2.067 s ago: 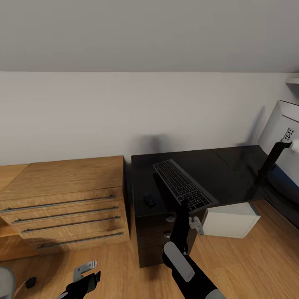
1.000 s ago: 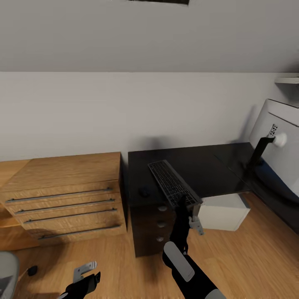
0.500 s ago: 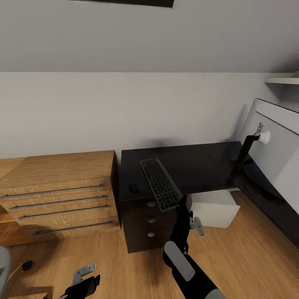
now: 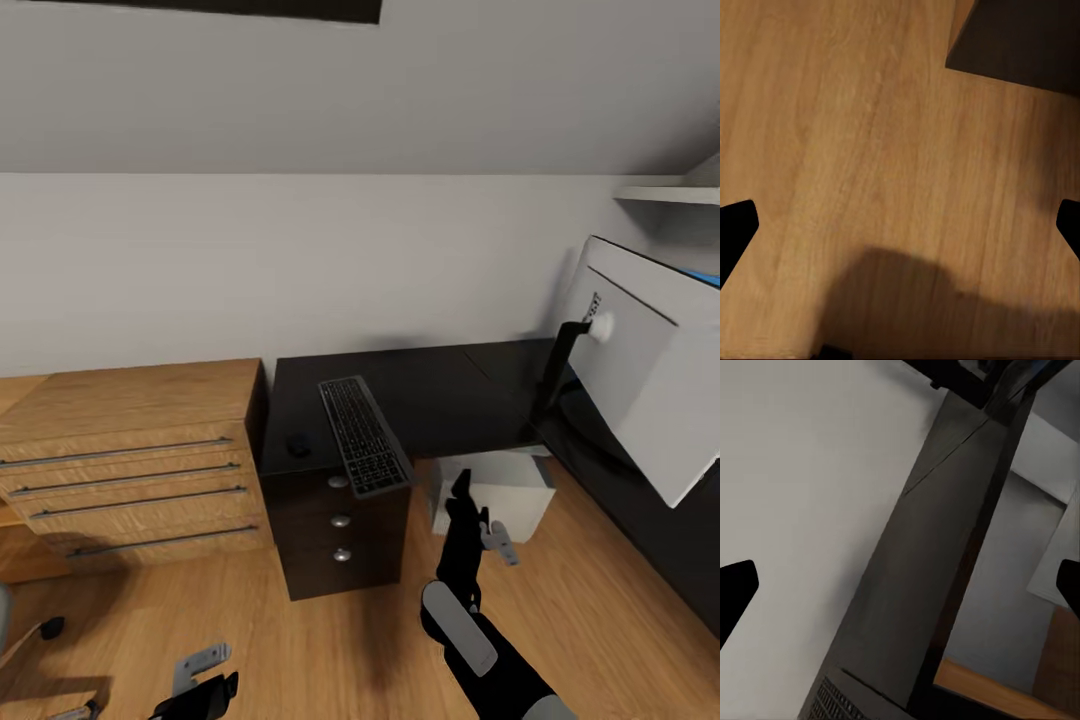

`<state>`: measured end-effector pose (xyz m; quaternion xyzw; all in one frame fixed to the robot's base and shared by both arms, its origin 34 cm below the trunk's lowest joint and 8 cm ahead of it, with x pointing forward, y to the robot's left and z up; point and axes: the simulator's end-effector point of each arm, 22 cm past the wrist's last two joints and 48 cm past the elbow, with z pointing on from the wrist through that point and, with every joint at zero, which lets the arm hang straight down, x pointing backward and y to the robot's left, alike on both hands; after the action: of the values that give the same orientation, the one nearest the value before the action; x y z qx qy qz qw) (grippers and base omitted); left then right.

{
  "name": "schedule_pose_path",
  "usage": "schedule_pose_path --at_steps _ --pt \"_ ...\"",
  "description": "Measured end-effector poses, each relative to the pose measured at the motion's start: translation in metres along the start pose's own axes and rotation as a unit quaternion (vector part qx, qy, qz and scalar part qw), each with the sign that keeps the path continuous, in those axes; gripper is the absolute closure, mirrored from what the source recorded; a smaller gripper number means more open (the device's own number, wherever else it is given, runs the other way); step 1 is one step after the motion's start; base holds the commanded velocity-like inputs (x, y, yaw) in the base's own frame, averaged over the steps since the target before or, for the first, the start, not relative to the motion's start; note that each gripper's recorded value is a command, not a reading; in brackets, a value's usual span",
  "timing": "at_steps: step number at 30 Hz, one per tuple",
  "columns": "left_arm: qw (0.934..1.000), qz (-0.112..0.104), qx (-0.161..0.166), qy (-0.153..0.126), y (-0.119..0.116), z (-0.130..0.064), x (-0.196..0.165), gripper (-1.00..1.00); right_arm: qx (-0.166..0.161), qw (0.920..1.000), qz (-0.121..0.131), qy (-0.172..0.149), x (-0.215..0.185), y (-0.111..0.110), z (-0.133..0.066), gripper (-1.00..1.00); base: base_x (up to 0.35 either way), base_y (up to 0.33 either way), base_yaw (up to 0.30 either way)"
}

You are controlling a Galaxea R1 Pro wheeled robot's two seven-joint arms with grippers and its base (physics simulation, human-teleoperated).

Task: In the bedroom, organize the workspace by keeping the computer under the desk, ensuring the monitor is on the desk, placing the keyboard on the desk next to the monitor, placing the mouse on the desk next to the keyboard, moving the folder from the swivel chair onto the desk next to the mouse, stacking the notebook on top of the folder with the pen on top of the notebook, and positioning the swivel chair next to the desk.

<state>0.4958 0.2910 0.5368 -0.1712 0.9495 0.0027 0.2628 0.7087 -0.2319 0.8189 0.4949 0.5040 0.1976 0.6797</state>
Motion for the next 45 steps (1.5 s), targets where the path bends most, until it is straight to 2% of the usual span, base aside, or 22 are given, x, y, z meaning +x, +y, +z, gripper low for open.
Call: schedule_pose_path --at_steps 2,3,10,14,18,22,23,24,28,29,30,33,34,35,36,41,42,45 --pt "1.0000 0.000 -0.001 0.002 0.002 0.000 0.001 -1.00 -0.001 1.0000 -0.005 0.006 -0.001 -0.003 0.003 -1.00 -0.021 -0.040 0.000" --pt "1.0000 0.000 -0.002 0.002 0.002 0.000 0.002 -1.00 -0.006 0.9997 -0.010 0.020 -0.001 -0.004 0.008 -1.00 -0.008 -0.015 0.000" --pt "1.0000 0.000 -0.004 0.003 0.003 -0.009 -0.004 -1.00 -0.018 0.9977 -0.025 0.060 -0.005 0.004 0.020 -1.00 -0.003 -0.007 0.000" --pt "1.0000 -0.001 -0.005 0.001 0.003 -0.015 -0.008 -1.00 -0.009 0.9962 -0.008 0.087 -0.008 0.007 0.026 -1.00 0.000 0.000 0.000" --pt "0.9999 -0.005 -0.007 -0.013 0.002 -0.021 -0.018 -1.00 0.006 0.9921 -0.007 0.125 -0.008 -0.003 0.033 -1.00 0.000 0.000 0.000" --pt "0.9991 -0.013 -0.009 -0.041 0.003 -0.027 -0.034 -1.00 0.010 0.9831 -0.021 0.182 0.000 -0.010 0.034 -1.00 0.000 0.000 0.000" --pt "0.9984 -0.015 -0.009 -0.053 0.003 -0.029 -0.040 -1.00 0.011 0.9770 -0.031 0.210 0.004 -0.015 0.034 -1.00 0.000 0.000 0.000" --pt "0.9975 -0.019 -0.008 -0.068 0.002 -0.031 -0.047 -1.00 0.015 0.9619 -0.057 0.267 0.006 -0.031 0.034 -1.00 0.000 0.000 0.000" --pt "0.9971 -0.020 -0.008 -0.073 0.001 -0.037 -0.052 -1.00 0.018 0.9525 -0.074 0.295 0.003 -0.037 0.034 -1.00 -0.013 0.000 0.000" --pt "0.9970 -0.020 -0.009 -0.074 0.001 -0.038 -0.053 -1.00 0.025 0.9495 -0.082 0.302 0.002 -0.044 0.033 -1.00 -0.241 0.000 0.000" --pt "0.9968 -0.021 -0.014 -0.076 0.004 -0.040 -0.055 -1.00 0.060 0.9408 -0.111 0.314 0.001 -0.087 0.026 -1.00 -0.261 0.000 0.000" --pt "0.9967 -0.021 -0.015 -0.076 0.005 -0.044 -0.058 -1.00 0.089 0.9304 -0.148 0.323 -0.004 -0.123 0.017 -1.00 -0.291 0.000 0.000" --pt "0.9967 -0.021 -0.015 -0.076 0.005 -0.045 -0.059 -1.00 0.103 0.9222 -0.175 0.329 -0.007 -0.145 0.010 -1.00 -0.313 0.000 0.000" --pt "0.9968 -0.021 -0.015 -0.076 0.004 -0.046 -0.059 -1.00 0.109 0.9172 -0.191 0.332 -0.009 -0.155 0.007 -1.00 -0.322 0.000 0.000" --pt "0.9968 -0.020 -0.015 -0.076 0.004 -0.047 -0.060 -1.00 0.117 0.9075 -0.220 0.338 -0.012 -0.172 0.000 -1.00 -0.325 0.000 0.000" --pt "0.9971 -0.021 -0.020 -0.071 0.006 -0.053 -0.060 -1.00 0.120 0.8772 -0.294 0.360 -0.010 -0.198 -0.022 -1.00 -0.331 0.000 0.000" --pt "0.9972 -0.021 -0.023 -0.068 0.009 -0.054 -0.058 -1.00 0.118 0.8623 -0.321 0.373 -0.004 -0.206 -0.035 -1.00 -0.336 0.000 0.000" --pt "0.9973 -0.021 -0.027 -0.065 0.011 -0.057 -0.058 -1.00 0.114 0.8365 -0.365 0.393 0.004 -0.218 -0.057 -1.00 -0.337 0.000 0.000"
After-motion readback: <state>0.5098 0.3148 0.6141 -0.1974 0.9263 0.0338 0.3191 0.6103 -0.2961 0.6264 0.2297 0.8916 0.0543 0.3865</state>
